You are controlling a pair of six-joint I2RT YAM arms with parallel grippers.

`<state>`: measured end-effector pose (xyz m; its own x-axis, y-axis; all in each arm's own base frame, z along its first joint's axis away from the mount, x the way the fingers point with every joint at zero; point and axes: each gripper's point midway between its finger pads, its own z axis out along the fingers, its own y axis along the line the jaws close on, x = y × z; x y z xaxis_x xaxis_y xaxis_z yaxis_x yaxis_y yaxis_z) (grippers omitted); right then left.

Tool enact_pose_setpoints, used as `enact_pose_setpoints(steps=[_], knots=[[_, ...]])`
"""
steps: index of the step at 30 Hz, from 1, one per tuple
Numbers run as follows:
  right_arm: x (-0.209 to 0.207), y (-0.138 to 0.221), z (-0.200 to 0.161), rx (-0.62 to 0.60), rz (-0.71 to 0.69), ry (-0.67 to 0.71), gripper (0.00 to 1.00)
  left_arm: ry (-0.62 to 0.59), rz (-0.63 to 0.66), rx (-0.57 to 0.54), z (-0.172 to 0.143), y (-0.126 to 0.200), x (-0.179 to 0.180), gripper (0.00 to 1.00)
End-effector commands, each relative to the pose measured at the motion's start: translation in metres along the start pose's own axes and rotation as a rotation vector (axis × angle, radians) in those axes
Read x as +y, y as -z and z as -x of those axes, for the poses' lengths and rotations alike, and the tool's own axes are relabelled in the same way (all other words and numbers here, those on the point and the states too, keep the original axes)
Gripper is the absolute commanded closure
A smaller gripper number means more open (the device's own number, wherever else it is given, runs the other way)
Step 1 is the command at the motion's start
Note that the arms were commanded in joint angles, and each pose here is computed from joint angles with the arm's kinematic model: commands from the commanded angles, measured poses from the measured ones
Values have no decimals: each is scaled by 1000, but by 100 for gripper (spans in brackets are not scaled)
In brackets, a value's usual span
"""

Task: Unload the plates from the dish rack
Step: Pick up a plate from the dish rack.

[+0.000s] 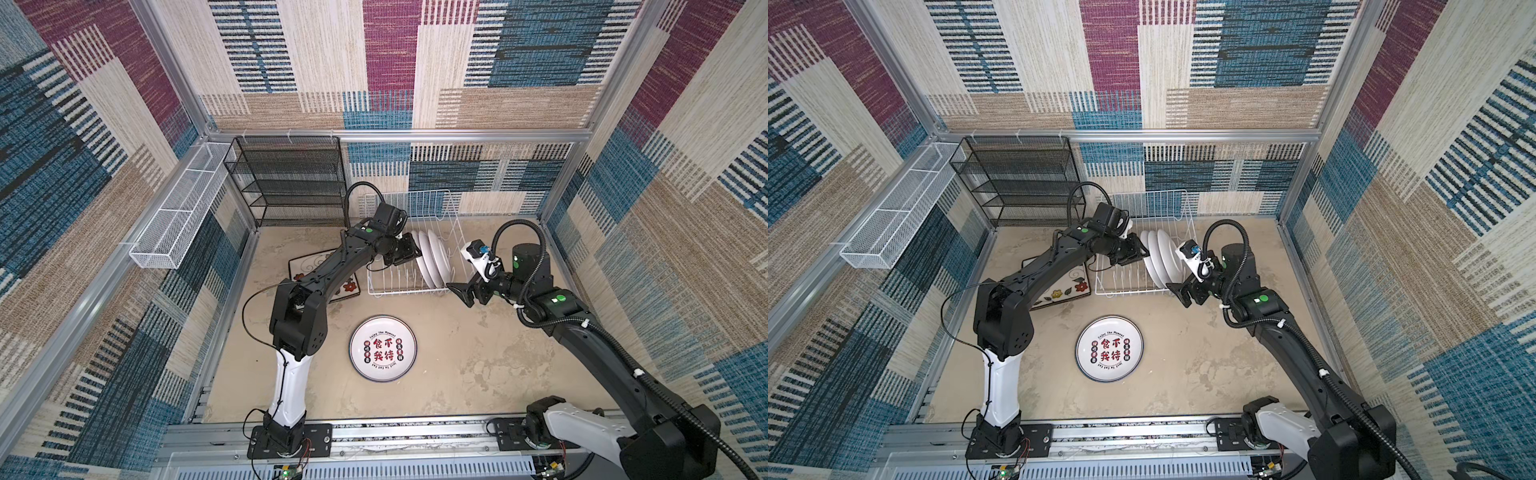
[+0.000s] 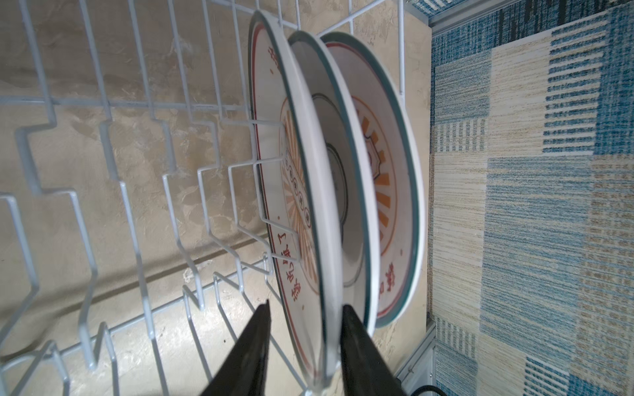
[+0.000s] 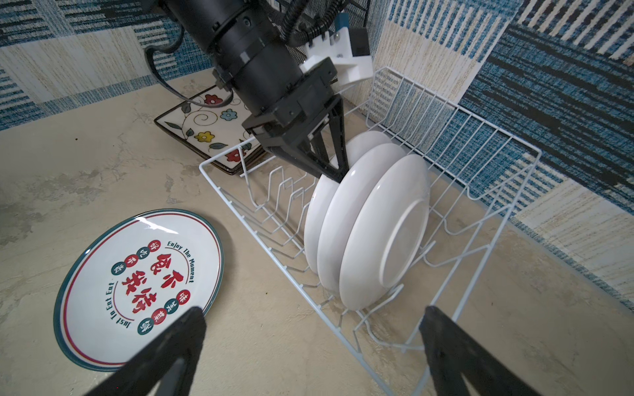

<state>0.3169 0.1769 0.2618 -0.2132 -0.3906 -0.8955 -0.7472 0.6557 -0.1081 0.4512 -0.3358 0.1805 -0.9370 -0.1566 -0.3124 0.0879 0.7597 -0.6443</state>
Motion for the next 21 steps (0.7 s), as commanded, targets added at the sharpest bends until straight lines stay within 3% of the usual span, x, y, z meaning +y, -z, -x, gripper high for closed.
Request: enact_pose_setpoints(steps=[1,21], knots=[[-4,1,4,-18,-23,1,0,38,34,-28,8,-3,6,64],[-4,2,4,-21,-27,-7,0,93,25,-9,7,-15,6,83]])
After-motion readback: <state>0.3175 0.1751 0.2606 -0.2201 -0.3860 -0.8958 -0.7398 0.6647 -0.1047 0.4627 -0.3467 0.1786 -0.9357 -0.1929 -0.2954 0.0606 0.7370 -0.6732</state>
